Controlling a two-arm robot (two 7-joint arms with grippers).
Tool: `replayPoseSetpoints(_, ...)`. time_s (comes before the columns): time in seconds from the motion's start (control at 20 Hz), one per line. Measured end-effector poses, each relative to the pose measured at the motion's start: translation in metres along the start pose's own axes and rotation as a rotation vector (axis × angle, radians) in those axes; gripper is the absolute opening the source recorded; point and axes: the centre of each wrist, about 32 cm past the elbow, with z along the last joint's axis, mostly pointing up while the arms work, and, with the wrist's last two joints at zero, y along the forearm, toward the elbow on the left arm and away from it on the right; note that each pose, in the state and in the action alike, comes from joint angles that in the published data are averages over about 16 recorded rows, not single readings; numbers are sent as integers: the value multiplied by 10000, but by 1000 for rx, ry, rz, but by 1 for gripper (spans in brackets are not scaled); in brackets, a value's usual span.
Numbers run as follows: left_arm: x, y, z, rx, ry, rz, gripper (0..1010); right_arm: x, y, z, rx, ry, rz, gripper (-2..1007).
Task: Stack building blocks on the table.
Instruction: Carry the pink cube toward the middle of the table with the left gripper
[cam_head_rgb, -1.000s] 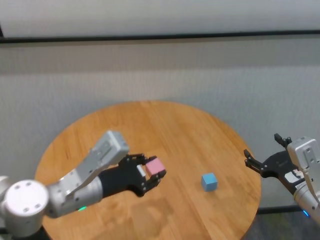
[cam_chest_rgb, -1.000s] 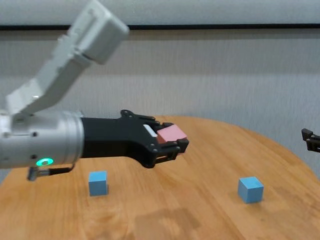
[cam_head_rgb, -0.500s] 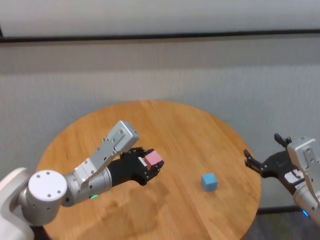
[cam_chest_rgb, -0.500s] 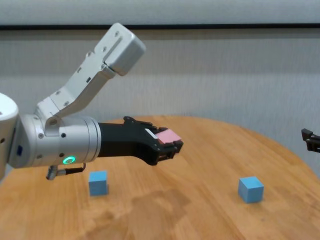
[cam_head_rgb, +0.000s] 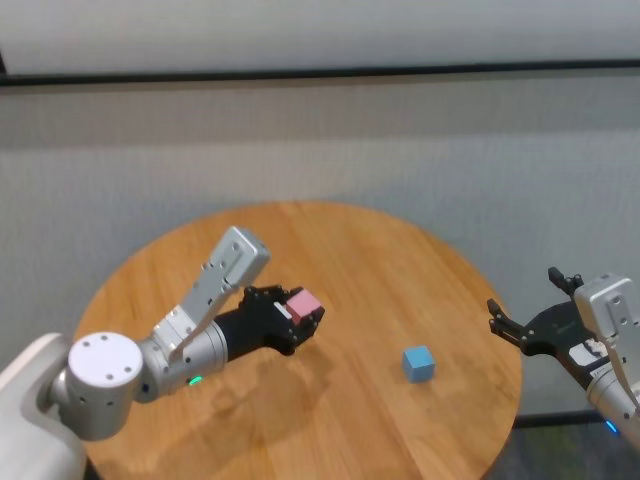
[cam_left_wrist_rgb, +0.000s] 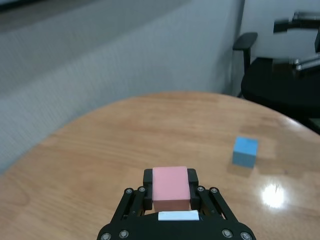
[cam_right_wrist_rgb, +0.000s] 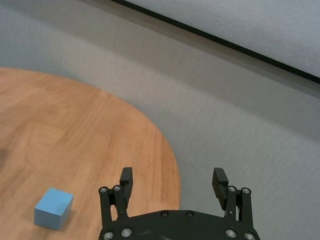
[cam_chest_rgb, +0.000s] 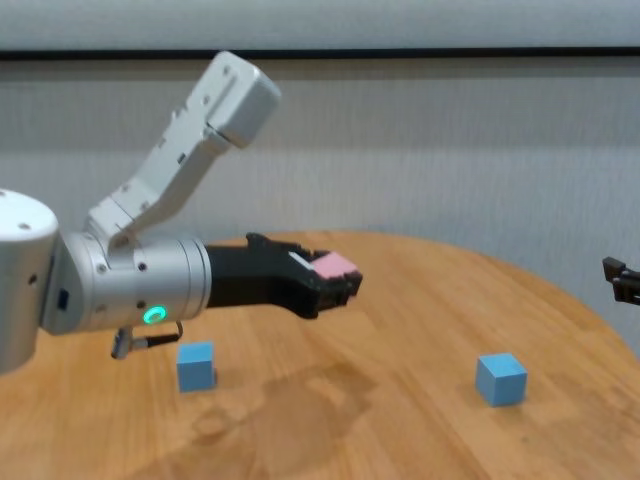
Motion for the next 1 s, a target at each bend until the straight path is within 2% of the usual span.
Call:
replayPoseSetpoints(0.55,-39,-153,-190,57,9,-19,408,0,0,0,0,0,0,1001)
replayPoseSetpoints(1.0,-33,-256,-286,87,20,-19,408,0,0,0,0,0,0,1001)
